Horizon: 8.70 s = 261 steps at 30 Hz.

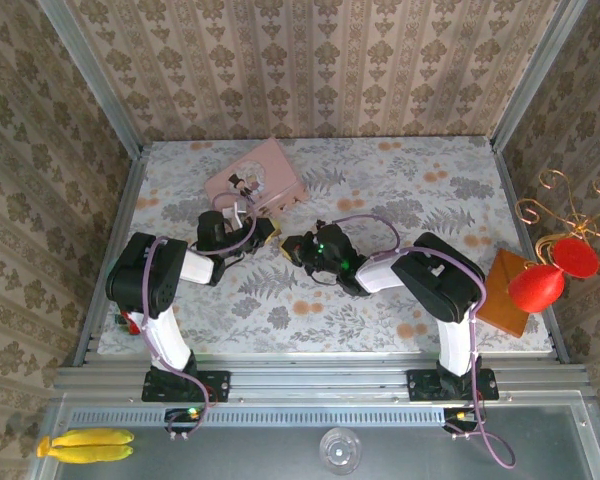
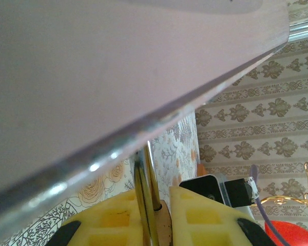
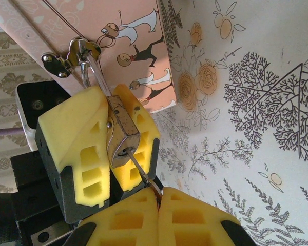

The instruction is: Unlock a padlock with a key

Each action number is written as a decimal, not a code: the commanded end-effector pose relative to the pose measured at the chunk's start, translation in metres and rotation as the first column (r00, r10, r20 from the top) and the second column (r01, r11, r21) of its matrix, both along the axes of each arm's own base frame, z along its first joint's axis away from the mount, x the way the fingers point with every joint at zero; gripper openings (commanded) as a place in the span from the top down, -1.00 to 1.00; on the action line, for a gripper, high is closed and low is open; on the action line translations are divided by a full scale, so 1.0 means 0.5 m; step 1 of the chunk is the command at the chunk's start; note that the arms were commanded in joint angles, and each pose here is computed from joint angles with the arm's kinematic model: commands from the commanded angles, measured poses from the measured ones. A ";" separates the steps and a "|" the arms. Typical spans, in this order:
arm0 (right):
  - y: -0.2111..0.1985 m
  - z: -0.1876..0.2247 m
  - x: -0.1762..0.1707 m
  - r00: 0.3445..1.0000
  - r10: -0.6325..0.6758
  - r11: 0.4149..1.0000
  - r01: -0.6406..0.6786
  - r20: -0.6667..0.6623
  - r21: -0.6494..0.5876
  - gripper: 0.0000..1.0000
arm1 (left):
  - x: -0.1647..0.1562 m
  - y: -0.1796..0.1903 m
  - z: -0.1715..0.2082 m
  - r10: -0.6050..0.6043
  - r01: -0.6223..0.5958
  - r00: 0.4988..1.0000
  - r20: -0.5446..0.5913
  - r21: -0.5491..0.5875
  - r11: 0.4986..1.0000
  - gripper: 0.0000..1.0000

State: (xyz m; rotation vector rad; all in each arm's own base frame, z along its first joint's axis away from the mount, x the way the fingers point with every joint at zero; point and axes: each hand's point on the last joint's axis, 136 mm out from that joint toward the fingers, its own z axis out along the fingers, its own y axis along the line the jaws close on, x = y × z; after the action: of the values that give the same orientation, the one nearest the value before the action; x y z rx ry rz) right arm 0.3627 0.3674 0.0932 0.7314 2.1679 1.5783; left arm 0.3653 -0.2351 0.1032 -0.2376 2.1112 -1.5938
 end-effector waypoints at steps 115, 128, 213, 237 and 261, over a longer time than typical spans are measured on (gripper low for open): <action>-0.052 0.047 0.066 0.996 0.048 0.988 -0.036 0.079 -0.148 0.43 | -0.068 -0.006 -0.044 -0.080 0.087 0.986 -0.144 0.047 0.995 1.00; -0.088 0.055 -0.028 0.962 0.222 0.890 -0.133 0.159 -0.436 0.19 | -0.070 0.000 -0.054 -0.068 0.081 0.985 -0.157 0.079 0.994 1.00; 0.002 -0.038 -0.225 0.381 0.738 0.359 0.477 0.557 -0.802 0.51 | -0.237 -0.056 -0.044 0.067 0.020 0.980 -0.185 0.436 0.899 1.00; -0.148 -0.063 -0.138 0.886 0.063 0.674 0.302 0.460 -0.674 0.82 | -0.224 -0.061 -0.026 0.101 -0.046 0.987 -0.126 0.381 0.923 1.00; -0.151 -0.125 -0.160 0.940 -0.178 0.841 0.298 0.290 -0.451 0.86 | -0.213 -0.074 -0.065 0.092 -0.030 0.985 -0.146 0.381 0.924 0.69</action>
State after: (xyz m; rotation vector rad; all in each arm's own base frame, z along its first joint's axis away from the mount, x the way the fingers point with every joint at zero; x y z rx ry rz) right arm 0.2650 0.3368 0.0577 0.4232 2.1011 1.0935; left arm 0.2554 -0.2664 0.0601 -0.3542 2.4973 -1.0870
